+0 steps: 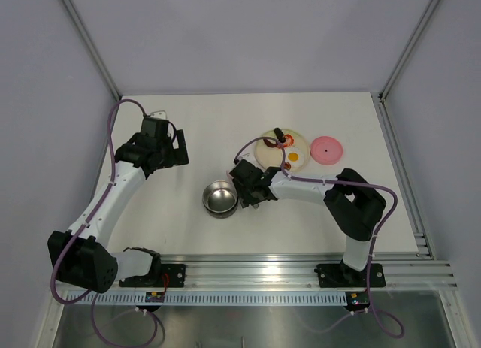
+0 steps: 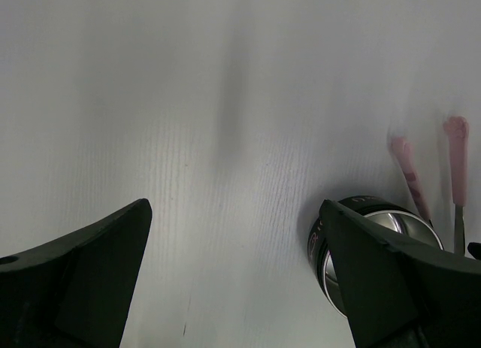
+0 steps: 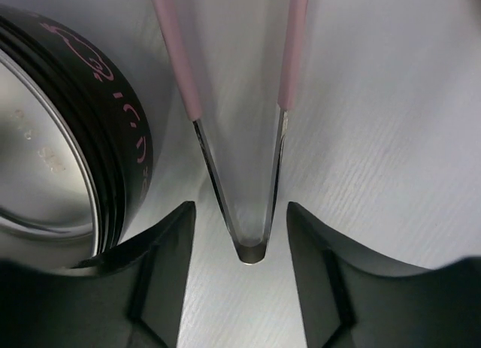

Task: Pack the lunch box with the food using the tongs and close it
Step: Pick up the clamp at the center of the board, then move the packing box to the center of the board.

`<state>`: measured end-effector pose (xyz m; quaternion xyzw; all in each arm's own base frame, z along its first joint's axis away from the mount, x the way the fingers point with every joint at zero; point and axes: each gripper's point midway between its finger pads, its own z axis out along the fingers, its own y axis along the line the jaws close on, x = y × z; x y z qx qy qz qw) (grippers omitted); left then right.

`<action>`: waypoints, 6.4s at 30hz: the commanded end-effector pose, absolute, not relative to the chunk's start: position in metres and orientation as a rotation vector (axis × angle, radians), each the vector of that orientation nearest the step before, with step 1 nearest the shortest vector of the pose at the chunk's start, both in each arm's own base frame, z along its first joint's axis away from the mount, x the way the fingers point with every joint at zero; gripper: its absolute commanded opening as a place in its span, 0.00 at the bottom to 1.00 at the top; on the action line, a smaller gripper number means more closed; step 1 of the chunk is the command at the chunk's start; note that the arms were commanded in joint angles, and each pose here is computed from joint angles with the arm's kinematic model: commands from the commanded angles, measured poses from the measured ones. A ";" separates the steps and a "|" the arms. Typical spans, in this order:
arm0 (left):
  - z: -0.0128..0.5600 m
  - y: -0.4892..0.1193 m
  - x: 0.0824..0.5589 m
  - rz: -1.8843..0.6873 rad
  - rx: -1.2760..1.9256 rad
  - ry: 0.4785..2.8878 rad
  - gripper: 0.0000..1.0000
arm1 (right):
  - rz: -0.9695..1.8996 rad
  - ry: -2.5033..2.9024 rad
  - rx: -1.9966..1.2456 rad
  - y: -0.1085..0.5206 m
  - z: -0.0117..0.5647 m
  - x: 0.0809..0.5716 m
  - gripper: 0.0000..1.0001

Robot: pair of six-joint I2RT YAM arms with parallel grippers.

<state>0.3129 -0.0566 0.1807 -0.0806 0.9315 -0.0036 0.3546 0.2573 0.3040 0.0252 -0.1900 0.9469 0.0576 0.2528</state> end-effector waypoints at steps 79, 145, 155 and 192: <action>0.181 -0.064 0.311 -0.069 -0.223 2.381 0.99 | 0.105 2.669 -0.340 0.234 -0.012 0.200 0.86; 0.132 -0.076 0.294 -0.106 -0.200 2.488 0.99 | 0.209 2.449 -0.172 0.215 0.123 0.262 0.29; 0.104 -0.086 0.282 -0.152 -0.305 2.547 0.99 | 0.154 2.538 -0.079 0.185 0.154 0.300 0.29; 0.067 -0.182 0.265 -0.524 -0.234 2.756 0.99 | 0.284 2.563 0.062 0.150 0.160 0.341 0.31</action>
